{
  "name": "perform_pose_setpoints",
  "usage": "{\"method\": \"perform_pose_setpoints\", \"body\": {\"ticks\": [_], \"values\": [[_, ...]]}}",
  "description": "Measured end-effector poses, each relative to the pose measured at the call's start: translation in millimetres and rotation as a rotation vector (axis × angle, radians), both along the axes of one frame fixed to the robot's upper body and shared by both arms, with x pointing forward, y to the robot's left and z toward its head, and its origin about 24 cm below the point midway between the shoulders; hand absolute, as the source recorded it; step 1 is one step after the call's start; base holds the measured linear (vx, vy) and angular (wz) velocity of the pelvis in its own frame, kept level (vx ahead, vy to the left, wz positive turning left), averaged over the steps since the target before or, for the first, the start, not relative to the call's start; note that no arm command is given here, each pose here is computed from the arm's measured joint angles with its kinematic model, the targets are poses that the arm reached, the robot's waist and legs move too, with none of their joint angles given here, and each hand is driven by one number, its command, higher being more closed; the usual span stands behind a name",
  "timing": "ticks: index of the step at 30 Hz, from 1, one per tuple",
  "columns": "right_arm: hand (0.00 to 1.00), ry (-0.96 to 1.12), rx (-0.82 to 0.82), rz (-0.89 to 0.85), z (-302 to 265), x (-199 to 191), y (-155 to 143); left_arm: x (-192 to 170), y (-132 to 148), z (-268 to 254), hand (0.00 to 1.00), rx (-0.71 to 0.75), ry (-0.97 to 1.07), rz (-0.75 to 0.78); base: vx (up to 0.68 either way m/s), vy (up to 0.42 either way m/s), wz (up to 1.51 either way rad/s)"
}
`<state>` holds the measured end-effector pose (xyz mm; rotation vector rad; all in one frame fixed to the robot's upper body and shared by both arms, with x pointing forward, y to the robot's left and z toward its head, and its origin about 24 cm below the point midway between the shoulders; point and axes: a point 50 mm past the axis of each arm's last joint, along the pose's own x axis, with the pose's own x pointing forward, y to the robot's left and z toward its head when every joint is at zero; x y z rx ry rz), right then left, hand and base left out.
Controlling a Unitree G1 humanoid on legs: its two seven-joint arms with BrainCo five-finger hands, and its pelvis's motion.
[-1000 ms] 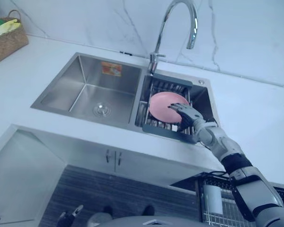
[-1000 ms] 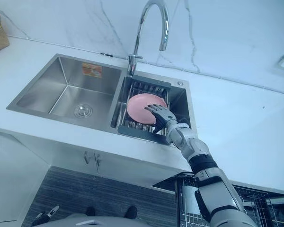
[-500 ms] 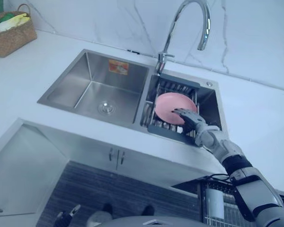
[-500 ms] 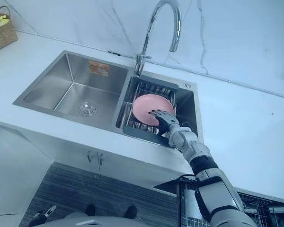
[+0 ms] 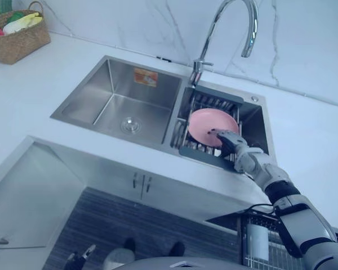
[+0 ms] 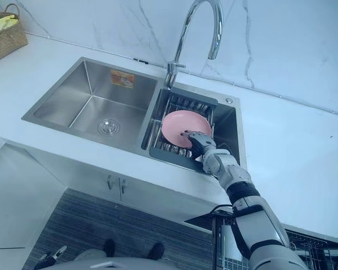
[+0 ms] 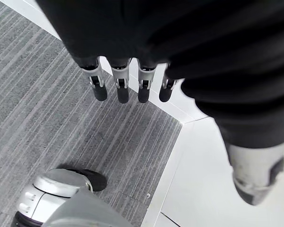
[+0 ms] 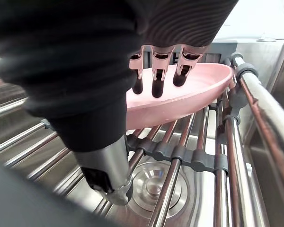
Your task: Walk over to the sink, pick up the cup, carry it to the dishwasher, place the cup inside the dishwasher, then close the dishwasher door
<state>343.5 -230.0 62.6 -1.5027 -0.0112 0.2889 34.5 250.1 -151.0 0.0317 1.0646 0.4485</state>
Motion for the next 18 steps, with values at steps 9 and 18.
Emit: {"method": "perform_pose_setpoints", "body": {"ticks": [9,18], "values": [[1.00,-0.100,-0.102,0.004,6.5,3.6,-0.2,0.8,0.5,1.0,0.00,0.006,-0.019,-0.004,0.00,0.000,0.00],[1.00,-0.257,-0.154,-0.016,13.5,4.3,-2.1,0.0,2.0,1.8,0.00,0.008,-0.030,0.010,0.00,0.000,0.00]]}}
